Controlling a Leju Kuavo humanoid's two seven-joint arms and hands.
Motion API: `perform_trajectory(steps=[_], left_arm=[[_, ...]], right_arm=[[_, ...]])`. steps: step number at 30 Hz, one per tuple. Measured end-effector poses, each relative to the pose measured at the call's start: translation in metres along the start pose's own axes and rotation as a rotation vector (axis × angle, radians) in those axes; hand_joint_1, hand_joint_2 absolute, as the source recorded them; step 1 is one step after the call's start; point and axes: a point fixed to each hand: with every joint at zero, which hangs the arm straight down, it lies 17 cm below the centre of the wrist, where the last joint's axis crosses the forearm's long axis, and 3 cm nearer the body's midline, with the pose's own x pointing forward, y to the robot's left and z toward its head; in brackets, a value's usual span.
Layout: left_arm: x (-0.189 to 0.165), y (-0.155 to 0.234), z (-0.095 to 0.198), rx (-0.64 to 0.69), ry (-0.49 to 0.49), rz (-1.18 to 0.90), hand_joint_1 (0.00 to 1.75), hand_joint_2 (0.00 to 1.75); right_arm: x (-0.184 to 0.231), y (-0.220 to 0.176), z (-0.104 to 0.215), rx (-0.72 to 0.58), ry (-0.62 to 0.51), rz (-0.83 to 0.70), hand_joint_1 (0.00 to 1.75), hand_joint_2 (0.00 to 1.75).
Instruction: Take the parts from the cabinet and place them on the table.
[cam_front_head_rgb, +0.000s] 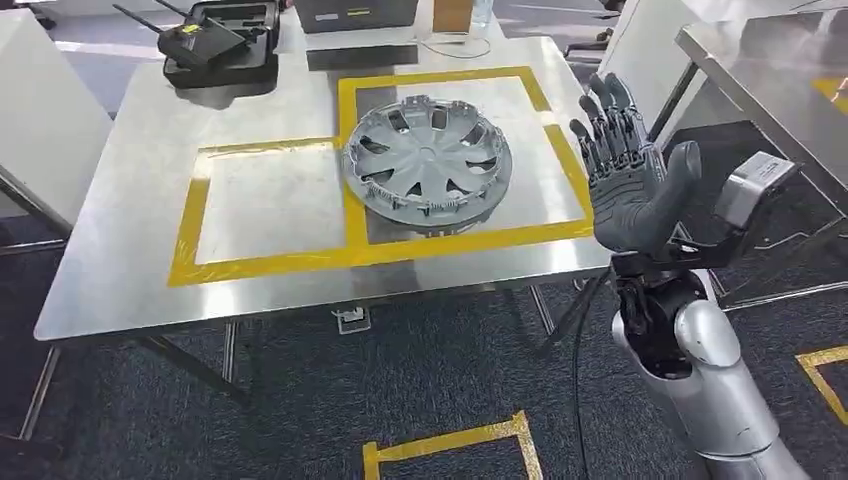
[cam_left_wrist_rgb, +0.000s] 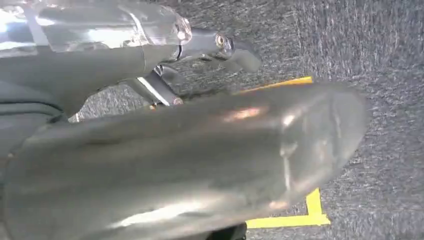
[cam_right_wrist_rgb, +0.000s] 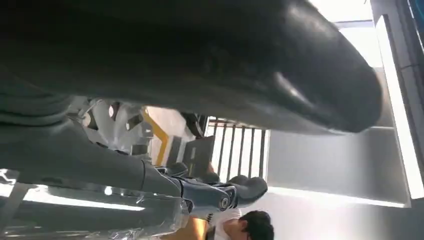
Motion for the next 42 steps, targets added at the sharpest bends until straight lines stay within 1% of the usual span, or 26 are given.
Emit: perform_trajectory(steps=[19,42], left_arm=[[-0.0023,0.0041,0.0005,0.013,0.005,0.001,0.0,0.0],[-0.0024,0.0016,0.0011,0.01,0.001,0.003,0.0,0.0]], right_arm=[[-0.0077,-0.0033,0.0037,-0.019,0.019,0.005,0.0,0.0],[-0.0022,-0.0082,0.0022,-0.026,0.004,0.034,0.0,0.0]])
